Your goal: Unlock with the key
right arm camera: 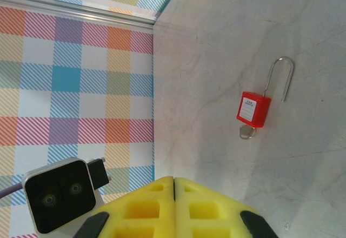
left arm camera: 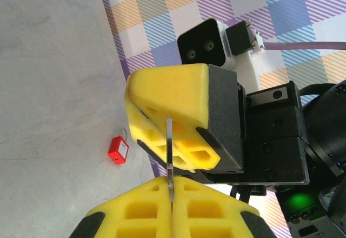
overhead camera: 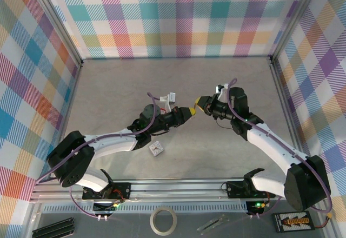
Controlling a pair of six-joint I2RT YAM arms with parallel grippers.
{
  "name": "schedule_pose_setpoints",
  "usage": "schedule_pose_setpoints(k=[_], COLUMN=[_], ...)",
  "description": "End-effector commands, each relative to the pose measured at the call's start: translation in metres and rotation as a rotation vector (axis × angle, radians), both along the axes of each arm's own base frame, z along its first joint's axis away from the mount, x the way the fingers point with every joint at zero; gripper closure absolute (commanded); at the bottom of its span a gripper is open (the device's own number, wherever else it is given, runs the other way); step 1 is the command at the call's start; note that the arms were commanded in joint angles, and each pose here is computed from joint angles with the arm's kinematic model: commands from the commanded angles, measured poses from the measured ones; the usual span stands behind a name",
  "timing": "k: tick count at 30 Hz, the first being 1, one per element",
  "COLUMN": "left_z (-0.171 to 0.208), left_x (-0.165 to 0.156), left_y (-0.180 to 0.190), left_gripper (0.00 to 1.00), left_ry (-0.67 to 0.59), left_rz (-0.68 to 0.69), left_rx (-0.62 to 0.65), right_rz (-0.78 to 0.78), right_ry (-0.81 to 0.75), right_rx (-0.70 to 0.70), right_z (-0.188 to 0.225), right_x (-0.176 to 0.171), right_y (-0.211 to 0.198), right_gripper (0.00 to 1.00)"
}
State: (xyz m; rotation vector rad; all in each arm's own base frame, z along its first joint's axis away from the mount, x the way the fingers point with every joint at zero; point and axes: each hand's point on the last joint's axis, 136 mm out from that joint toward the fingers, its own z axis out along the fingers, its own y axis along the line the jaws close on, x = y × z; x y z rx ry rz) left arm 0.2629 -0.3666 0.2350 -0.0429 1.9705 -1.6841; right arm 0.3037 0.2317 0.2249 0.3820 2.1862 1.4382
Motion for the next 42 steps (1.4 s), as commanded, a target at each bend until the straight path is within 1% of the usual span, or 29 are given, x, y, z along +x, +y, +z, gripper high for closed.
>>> schedule_pose_setpoints(k=[1, 5, 7, 11, 15, 20, 24, 26, 28, 30, 33, 37, 42], left_z=[0.012, 0.008, 0.005, 0.005, 0.008, 0.008, 0.013, 0.016, 0.017, 0.017, 0.017, 0.020, 0.023], left_x=[-0.003, -0.006, -0.008, -0.007, -0.006, -0.006, -0.006, -0.007, -0.008, -0.010, -0.011, -0.012, -0.014], left_y=[-0.008, -0.013, -0.015, -0.016, -0.018, -0.020, -0.021, -0.021, -0.021, -0.021, -0.021, -0.020, -0.023], left_gripper=[1.00, 1.00, 1.00, 1.00, 1.00, 1.00, 1.00, 1.00, 1.00, 1.00, 1.00, 1.00, 1.00], left_ry=[-0.046, -0.044, -0.043, -0.049, -0.055, -0.058, -0.067, -0.072, -0.074, -0.073, -0.075, -0.081, -0.088], left_rz=[-0.052, -0.087, -0.100, -0.101, -0.104, -0.109, -0.112, -0.115, -0.119, -0.126, -0.128, -0.135, -0.148], left_rx=[-0.026, -0.011, 0.004, 0.013, 0.011, 0.009, 0.004, 0.002, 0.005, 0.006, 0.006, 0.001, -0.005], right_rz=[0.003, 0.001, 0.019, 0.059, 0.066, 0.071, 0.045, 0.031, 0.025, 0.028, 0.034, 0.035, 0.066], right_ry=[-0.043, -0.068, -0.075, -0.057, -0.027, -0.013, 0.011, 0.011, 0.002, -0.007, -0.013, -0.020, -0.013], right_rx=[0.002, -0.001, 0.018, 0.041, 0.018, 0.028, -0.026, -0.050, -0.079, -0.101, -0.130, -0.179, -0.156], right_z=[0.010, 0.017, 0.020, 0.017, 0.006, 0.000, -0.013, -0.015, -0.014, -0.011, -0.010, -0.012, -0.016], right_x=[-0.005, -0.009, -0.012, -0.018, -0.026, -0.033, -0.038, -0.040, -0.041, -0.042, -0.043, -0.046, -0.049], right_y=[-0.003, -0.006, -0.004, 0.003, 0.006, 0.008, -0.001, -0.006, -0.010, -0.011, -0.013, -0.019, -0.013], right_gripper=[1.00, 0.81, 0.77, 0.76, 0.76, 0.76, 0.76, 0.74, 0.70, 0.63, 0.56, 0.53, 0.54])
